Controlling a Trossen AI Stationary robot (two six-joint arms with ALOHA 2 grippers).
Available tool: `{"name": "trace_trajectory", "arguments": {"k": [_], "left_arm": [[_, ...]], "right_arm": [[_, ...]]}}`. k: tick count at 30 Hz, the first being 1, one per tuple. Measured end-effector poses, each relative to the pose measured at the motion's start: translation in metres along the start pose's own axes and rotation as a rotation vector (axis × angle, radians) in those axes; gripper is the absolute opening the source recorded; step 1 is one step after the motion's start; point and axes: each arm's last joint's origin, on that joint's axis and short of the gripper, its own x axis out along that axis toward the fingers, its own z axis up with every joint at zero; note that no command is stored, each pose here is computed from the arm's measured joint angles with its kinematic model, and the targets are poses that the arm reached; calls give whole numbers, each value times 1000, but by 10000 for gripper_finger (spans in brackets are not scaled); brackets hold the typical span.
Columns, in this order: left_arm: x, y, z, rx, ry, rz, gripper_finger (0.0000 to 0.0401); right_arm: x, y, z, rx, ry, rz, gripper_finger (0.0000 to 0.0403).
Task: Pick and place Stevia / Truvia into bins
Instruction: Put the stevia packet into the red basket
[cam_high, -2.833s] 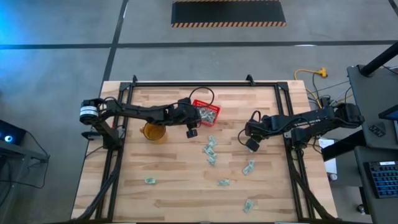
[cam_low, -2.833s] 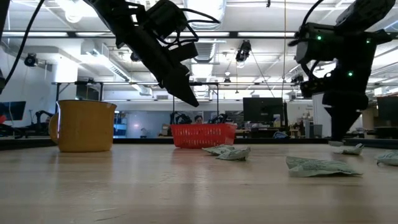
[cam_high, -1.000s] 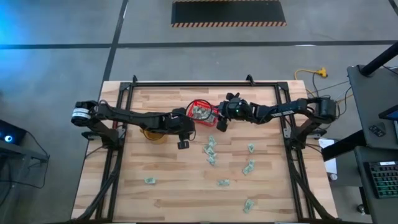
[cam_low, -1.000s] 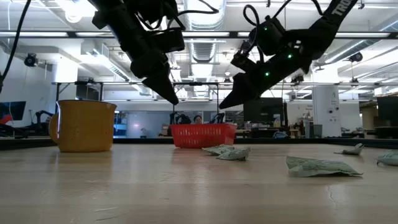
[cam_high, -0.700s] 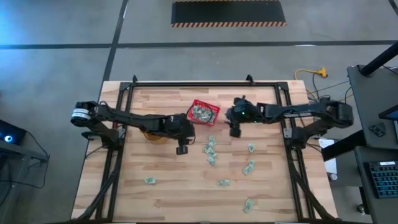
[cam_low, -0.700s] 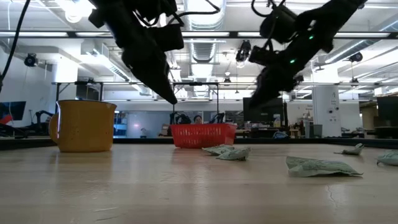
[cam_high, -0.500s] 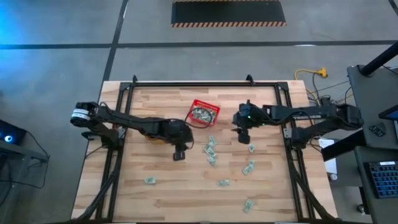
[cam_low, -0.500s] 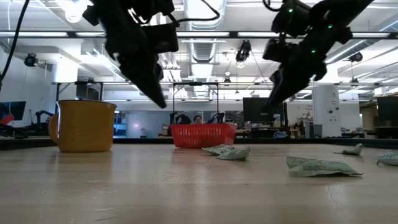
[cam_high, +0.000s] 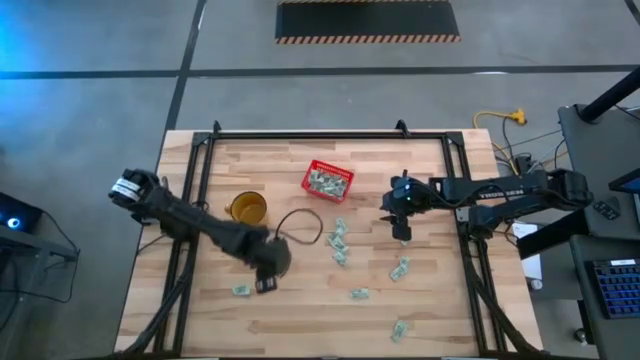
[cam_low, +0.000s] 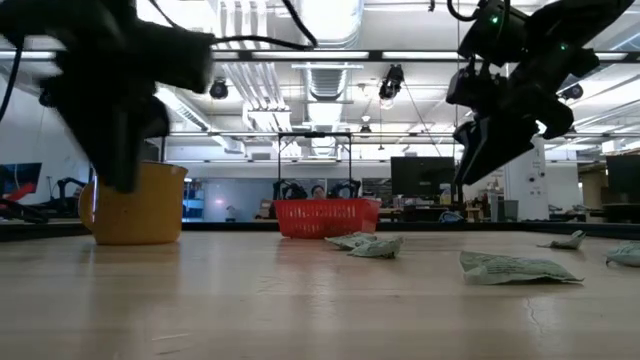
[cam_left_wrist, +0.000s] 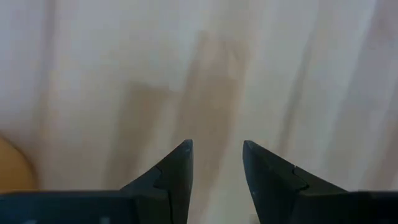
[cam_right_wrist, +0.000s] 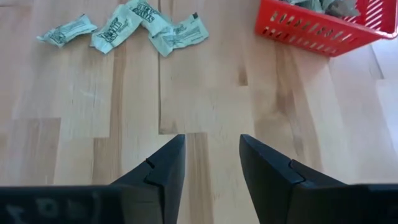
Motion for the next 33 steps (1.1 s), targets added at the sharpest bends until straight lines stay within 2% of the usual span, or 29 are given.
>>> {"name": "trace_trajectory", "arguments": {"k": [8, 15, 19, 24, 33], "left_arm": [[-3, -49, -46, 40, 16, -20, 123], [-7, -73, -80, 62, -24, 0, 123], [-9, -73, -96, 85, -18, 81, 123], [0, -63, -109, 28, 15, 148, 123], [21, -53, -117, 20, 12, 111, 123]], "right_arm": [[0, 0, -1, 29, 1, 0, 139], [0, 0, 0, 53, -1, 0, 139], [0, 0, 0, 59, -2, -1, 134], [1, 0, -2, 62, 2, -1, 132], [2, 0, -3, 62, 4, -3, 127]]}}
